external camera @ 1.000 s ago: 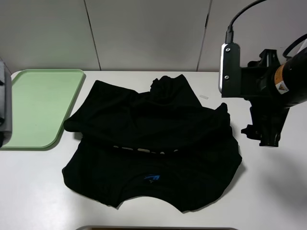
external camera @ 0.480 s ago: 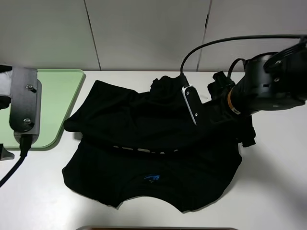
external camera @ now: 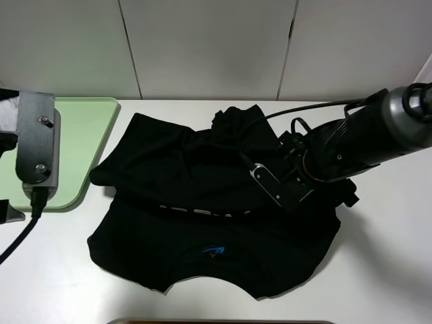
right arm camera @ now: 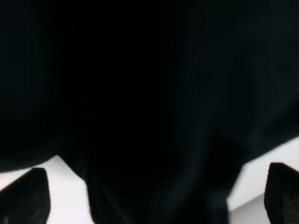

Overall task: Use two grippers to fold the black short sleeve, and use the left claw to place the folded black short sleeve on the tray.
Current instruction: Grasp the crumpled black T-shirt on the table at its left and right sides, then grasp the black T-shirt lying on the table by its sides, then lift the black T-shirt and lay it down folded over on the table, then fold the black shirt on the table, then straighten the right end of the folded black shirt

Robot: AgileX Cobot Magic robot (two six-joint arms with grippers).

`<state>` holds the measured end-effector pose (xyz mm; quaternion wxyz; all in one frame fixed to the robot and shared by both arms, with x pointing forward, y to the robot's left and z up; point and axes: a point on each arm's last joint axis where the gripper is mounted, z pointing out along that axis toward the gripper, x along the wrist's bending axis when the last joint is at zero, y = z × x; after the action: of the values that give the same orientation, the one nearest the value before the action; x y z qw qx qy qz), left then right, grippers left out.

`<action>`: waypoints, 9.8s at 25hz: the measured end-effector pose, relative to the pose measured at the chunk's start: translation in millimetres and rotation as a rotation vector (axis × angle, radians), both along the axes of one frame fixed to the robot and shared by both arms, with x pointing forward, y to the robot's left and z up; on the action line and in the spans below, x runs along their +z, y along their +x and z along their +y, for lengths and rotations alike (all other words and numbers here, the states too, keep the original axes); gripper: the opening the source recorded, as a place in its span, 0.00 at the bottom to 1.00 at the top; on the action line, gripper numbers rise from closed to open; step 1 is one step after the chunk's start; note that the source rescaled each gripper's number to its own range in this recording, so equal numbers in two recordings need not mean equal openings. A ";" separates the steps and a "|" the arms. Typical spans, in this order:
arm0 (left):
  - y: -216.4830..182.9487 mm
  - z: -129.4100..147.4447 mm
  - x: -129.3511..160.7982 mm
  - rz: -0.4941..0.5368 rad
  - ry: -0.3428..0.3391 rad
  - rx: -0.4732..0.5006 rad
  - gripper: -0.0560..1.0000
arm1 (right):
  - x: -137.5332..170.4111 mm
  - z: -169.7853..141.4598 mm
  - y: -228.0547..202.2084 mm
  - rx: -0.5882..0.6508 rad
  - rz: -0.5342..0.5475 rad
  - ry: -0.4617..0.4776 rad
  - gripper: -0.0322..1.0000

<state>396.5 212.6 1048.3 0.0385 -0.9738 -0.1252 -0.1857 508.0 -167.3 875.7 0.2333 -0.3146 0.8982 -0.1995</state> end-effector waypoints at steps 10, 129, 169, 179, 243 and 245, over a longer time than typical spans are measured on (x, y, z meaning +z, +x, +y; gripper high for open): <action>-3.8 -2.7 5.7 -0.031 -0.091 -0.005 0.99 | -1.7 -22.3 13.3 -0.055 -0.027 -0.011 0.31; -52.2 -42.8 91.9 -0.205 -0.900 -0.072 0.05 | 258.8 -106.1 -132.3 -0.651 -0.735 1.090 0.03; 104.5 -49.9 -18.2 -0.358 -0.096 0.124 0.05 | 116.6 -46.9 83.1 -0.823 -0.682 0.926 0.03; 113.4 -37.6 -7.4 -0.518 -0.017 0.211 0.05 | 139.5 -21.5 99.9 -0.560 -0.548 0.964 0.03; 68.9 -34.1 67.4 -0.354 -0.249 0.094 0.85 | 211.3 -37.3 68.6 -0.400 -0.663 0.877 1.00; 59.2 -27.1 81.2 -0.397 -0.290 0.107 0.85 | 230.4 -41.5 57.2 -0.434 -0.699 0.956 1.00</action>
<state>455.7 185.4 1129.5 -0.1172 -0.9056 -0.2068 -0.3512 565.2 -208.8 1106.1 0.5820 0.0978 0.8022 0.0903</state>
